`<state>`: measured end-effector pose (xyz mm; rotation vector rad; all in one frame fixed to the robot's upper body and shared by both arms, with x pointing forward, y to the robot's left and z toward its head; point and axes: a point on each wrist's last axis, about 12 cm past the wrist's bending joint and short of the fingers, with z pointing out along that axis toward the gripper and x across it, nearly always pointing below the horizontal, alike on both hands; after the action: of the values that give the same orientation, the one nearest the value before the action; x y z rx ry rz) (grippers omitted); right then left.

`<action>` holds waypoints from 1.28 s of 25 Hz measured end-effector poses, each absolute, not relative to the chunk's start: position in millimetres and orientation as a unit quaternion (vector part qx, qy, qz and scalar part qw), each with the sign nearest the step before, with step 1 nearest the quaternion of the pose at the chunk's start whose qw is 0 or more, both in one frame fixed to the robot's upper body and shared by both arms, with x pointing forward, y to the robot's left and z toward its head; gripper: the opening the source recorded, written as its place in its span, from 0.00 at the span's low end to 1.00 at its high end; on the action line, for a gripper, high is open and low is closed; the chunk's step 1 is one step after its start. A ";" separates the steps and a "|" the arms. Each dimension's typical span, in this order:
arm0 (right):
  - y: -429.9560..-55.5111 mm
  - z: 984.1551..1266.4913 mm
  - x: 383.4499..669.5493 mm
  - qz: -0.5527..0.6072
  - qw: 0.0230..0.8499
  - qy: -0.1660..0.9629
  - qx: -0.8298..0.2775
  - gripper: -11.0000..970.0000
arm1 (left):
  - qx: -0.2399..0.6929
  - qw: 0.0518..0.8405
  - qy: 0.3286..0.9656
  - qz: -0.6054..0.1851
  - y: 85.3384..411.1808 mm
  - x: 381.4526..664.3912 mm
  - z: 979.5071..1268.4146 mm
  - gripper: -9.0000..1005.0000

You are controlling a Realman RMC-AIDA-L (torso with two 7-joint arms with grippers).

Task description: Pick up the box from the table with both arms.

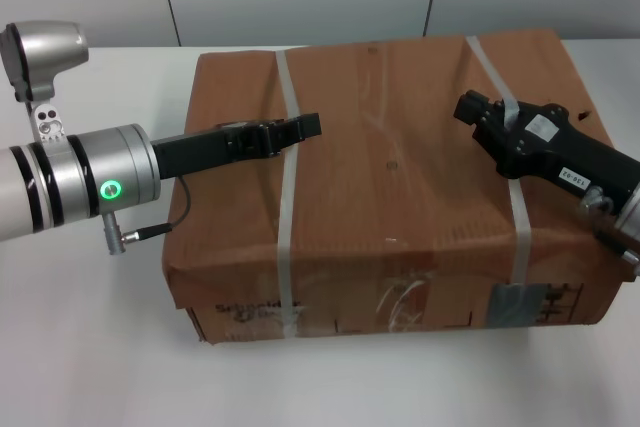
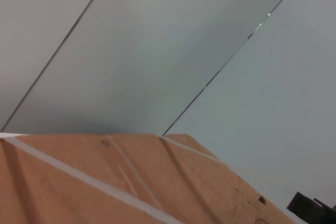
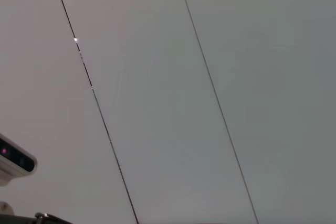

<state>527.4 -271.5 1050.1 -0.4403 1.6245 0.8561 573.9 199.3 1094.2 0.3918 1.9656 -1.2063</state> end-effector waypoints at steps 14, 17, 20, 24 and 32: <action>-271.7 1049.7 527.6 0.366 0.586 0.698 -0.188 0.09 | 0.154 0.391 0.773 -0.474 199.6 574.1 1094.3 0.10; -271.7 1049.7 527.5 0.366 0.586 0.698 -0.188 0.09 | 0.154 0.391 0.774 -0.474 199.8 573.8 1094.0 0.10; -271.7 1049.7 527.6 0.366 0.586 0.698 -0.188 0.09 | 0.154 0.391 0.774 -0.474 199.9 573.7 1093.9 0.10; -271.7 1049.7 527.6 0.366 0.586 0.698 -0.188 0.09 | 0.154 0.391 0.773 -0.474 199.8 573.7 1094.0 0.10; -271.6 1048.4 526.7 0.366 0.584 0.699 -0.187 0.09 | 0.153 0.390 0.774 -0.475 199.5 573.4 1093.2 0.10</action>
<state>526.7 -271.6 1048.4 -0.4354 1.6319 0.8549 573.4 199.5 1093.2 0.3882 1.9662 -1.2067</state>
